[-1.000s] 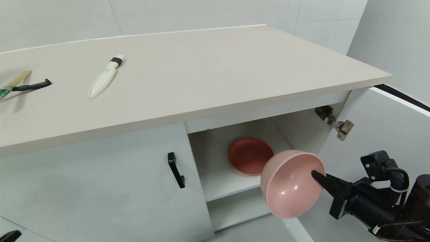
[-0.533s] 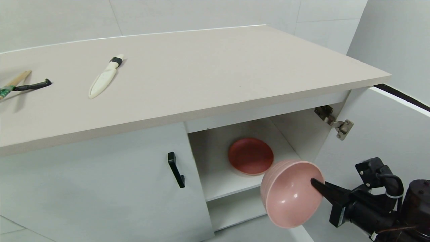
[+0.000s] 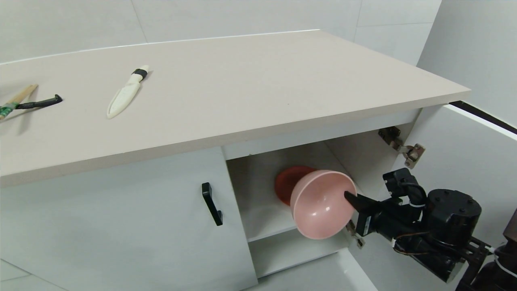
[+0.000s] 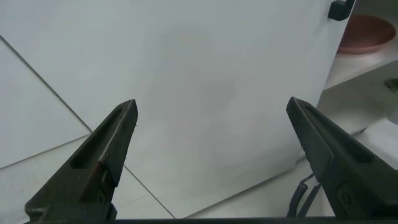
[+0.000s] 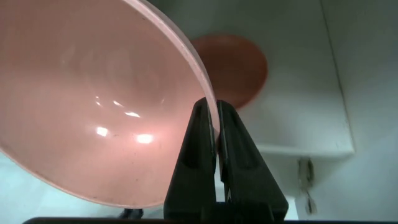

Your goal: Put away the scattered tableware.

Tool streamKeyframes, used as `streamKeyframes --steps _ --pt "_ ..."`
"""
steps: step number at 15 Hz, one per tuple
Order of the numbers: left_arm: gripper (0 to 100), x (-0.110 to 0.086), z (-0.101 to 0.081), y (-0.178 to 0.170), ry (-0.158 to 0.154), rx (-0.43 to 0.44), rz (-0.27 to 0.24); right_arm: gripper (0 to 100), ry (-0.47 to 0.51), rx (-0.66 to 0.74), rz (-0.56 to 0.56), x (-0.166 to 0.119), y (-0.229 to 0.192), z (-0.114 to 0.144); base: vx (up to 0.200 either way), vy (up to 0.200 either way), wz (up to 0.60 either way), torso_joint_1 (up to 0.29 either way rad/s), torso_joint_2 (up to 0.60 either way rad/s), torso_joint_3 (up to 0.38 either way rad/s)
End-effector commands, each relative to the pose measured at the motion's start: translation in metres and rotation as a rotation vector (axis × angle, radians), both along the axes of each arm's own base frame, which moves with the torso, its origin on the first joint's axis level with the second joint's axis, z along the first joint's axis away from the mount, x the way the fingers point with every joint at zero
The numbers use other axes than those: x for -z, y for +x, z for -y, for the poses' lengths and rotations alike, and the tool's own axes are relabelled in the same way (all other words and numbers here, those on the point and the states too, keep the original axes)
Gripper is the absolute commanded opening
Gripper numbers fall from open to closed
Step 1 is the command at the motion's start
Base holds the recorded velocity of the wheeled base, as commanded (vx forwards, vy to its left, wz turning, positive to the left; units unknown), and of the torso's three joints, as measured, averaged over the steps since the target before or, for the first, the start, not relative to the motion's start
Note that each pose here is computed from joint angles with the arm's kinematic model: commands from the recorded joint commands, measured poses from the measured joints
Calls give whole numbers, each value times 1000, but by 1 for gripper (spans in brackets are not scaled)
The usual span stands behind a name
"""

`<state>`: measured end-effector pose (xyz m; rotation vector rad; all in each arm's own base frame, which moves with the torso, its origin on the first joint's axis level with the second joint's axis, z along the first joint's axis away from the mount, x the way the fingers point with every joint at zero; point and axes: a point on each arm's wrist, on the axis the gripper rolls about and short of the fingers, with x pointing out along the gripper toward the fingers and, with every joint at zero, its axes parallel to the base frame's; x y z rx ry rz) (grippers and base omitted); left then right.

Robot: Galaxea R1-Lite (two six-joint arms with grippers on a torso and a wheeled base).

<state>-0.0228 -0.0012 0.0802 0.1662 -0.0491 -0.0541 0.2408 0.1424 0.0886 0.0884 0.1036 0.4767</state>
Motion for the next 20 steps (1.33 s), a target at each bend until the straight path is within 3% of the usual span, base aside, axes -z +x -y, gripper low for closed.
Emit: streamKeyframes --steps 1,2,3,4,6,10,12,20 --pt "100 0 0 0 -11 -19 1 0 10 -15 21 1 13 -7 0 0 0 0 0 0" --pt "100 0 -1 0 -36 -35 0 0 3 -20 8 6 15 -9 0 0 0 0 0 0" --pt "100 0 -1 0 -42 -35 -2 0 -8 -18 -9 12 17 -10 0 0 0 0 0 0" --pt "100 3 -1 0 -54 -33 -31 0 -13 -20 -18 16 19 -11 0 0 0 0 0 0" --pt "100 5 -1 0 -109 -36 -50 0 3 -9 11 14 32 -14 0 0 0 0 0 0" --pt "100 5 -1 0 -94 -37 -48 0 13 17 32 0 66 -17 0 0 0 0 0 0" --pt "100 5 -1 0 -106 -37 -48 0 -3 20 2 -4 74 -19 0 0 0 0 0 0" --pt "100 5 -1 0 -123 -41 -52 0 -35 84 -66 19 100 -5 0 0 0 0 0 0"
